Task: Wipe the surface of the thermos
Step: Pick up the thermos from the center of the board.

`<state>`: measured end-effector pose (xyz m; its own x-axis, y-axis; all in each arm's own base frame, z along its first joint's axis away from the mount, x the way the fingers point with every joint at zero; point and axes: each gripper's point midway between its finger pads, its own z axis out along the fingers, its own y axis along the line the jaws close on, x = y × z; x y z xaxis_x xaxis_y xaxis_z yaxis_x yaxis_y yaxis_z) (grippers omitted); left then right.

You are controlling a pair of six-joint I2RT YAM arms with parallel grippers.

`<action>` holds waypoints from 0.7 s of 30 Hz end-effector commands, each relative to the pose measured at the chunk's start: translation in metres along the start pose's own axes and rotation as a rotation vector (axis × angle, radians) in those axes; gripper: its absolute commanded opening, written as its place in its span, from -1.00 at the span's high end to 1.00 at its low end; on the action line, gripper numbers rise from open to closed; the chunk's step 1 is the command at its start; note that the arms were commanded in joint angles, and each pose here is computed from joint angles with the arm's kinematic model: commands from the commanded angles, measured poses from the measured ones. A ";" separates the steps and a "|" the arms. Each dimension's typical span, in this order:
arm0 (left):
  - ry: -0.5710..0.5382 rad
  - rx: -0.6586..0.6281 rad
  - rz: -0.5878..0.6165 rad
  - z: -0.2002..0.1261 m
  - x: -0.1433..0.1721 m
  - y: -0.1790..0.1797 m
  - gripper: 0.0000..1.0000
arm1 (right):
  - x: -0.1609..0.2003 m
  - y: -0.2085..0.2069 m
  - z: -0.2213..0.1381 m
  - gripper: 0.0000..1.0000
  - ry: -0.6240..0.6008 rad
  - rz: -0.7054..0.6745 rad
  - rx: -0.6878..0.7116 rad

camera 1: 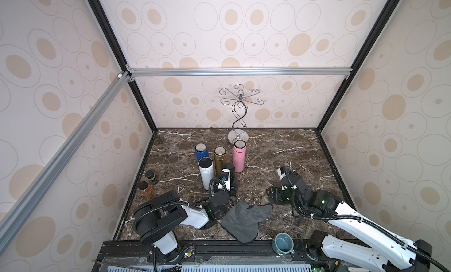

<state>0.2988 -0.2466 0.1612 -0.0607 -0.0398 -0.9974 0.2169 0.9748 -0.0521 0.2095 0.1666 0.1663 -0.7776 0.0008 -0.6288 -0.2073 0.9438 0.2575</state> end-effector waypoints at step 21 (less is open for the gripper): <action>-0.048 0.226 -0.149 -0.032 -0.090 -0.006 1.00 | 0.096 0.093 0.068 -0.77 0.237 -0.204 -0.252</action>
<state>0.2729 -0.2466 0.2336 -0.0747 -0.1178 -0.9902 0.4181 0.8978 -0.1383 0.1500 0.2703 0.0845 -0.8123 -0.3335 -0.4785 -0.5200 0.7858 0.3349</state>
